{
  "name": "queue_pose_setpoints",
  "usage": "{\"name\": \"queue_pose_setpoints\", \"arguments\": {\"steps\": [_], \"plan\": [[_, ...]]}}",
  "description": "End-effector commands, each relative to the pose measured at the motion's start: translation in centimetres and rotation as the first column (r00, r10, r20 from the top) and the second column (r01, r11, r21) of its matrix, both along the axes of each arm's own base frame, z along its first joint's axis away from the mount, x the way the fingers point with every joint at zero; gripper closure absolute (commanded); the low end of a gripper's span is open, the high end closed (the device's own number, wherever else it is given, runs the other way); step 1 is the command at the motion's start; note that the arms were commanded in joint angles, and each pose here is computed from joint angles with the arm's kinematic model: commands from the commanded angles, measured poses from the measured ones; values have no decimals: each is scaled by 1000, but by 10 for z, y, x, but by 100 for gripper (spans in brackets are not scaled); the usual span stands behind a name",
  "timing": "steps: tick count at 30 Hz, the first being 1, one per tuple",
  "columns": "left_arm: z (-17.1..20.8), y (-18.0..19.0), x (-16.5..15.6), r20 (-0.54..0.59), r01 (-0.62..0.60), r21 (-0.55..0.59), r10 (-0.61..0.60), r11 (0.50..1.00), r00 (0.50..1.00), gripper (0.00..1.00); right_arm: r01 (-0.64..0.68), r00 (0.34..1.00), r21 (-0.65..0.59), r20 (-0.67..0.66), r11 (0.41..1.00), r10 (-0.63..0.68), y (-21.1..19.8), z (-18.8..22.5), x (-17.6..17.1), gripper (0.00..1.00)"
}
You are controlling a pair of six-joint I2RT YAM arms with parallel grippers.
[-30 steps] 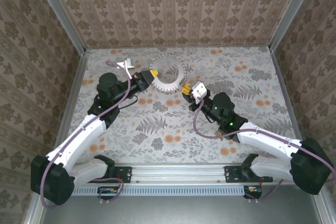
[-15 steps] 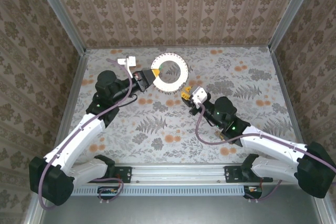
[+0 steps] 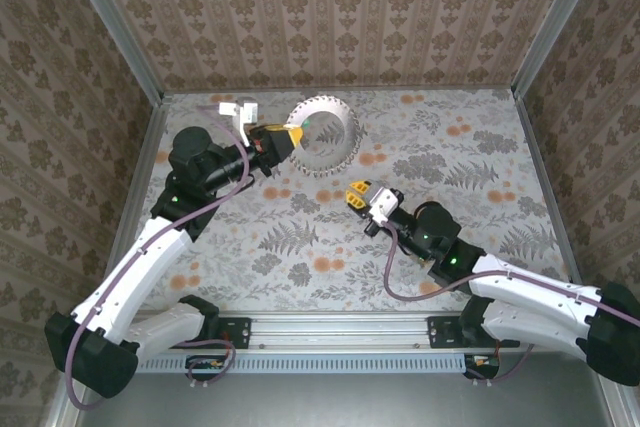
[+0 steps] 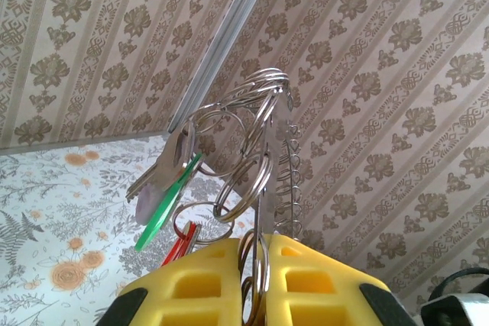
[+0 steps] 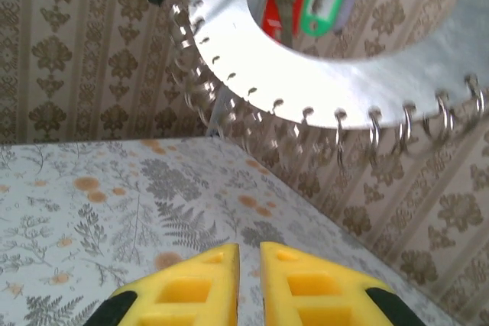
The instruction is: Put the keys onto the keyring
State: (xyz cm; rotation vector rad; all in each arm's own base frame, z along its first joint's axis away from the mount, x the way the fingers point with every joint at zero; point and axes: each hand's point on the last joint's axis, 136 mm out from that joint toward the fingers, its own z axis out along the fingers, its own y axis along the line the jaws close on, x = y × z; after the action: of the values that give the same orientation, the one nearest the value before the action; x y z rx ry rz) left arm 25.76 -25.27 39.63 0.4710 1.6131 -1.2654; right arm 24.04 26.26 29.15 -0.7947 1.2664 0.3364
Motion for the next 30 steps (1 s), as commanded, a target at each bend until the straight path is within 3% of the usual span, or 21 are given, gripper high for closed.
{"name": "queue_pose_setpoints", "arguments": {"steps": [1, 30], "plan": [[30, -1, -12, 98, 36, -19, -34, 999, 995, 100, 62, 990, 78, 120, 995, -71, -4, 42, 4, 83], [33, -1, -15, 100, 29, -11, -28, 1000, 995, 100, 126, 972, 82, 187, 989, -139, 3, 56, 19, 82]]}}
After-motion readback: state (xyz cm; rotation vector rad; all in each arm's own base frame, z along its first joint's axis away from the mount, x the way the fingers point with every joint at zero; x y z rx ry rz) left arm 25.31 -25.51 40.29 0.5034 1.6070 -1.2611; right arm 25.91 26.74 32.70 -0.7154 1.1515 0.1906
